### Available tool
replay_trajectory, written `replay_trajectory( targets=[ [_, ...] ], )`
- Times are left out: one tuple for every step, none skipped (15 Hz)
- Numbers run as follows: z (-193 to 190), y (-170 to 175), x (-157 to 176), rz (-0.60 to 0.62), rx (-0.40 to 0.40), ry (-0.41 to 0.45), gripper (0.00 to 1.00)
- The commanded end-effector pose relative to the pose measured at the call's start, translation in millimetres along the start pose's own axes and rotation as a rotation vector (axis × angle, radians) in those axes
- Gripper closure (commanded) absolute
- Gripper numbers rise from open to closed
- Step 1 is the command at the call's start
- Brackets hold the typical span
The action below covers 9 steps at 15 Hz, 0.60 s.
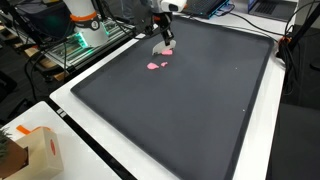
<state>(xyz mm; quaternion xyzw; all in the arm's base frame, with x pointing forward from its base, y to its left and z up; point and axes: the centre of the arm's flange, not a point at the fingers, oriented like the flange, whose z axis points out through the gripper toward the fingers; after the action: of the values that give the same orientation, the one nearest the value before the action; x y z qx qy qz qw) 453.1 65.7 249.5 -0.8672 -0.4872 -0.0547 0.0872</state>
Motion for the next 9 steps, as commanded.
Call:
replay_trajectory(
  targets=[
    [31.4,-8.4,16.5,-0.011,-0.023,0.036,0.99],
    [31.8,-10.1,20.5,-0.012,-0.030,0.044,0.99],
    [32.2,-11.5,23.7,-0.014,-0.037,0.049,0.99],
    [33.0,-12.2,26.1,-0.017,-0.055,0.044,0.99],
    [33.1,-12.3,27.3,-0.021,-0.066,0.040,0.99],
    [32.3,-11.7,27.1,-0.017,-0.074,0.033,0.99],
    [30.1,-9.7,25.2,-0.012,-0.094,0.029,0.99],
    [28.0,-8.3,23.8,-0.009,-0.107,0.030,0.99],
    [24.2,-6.3,21.9,0.002,-0.124,0.029,0.99]
  ],
)
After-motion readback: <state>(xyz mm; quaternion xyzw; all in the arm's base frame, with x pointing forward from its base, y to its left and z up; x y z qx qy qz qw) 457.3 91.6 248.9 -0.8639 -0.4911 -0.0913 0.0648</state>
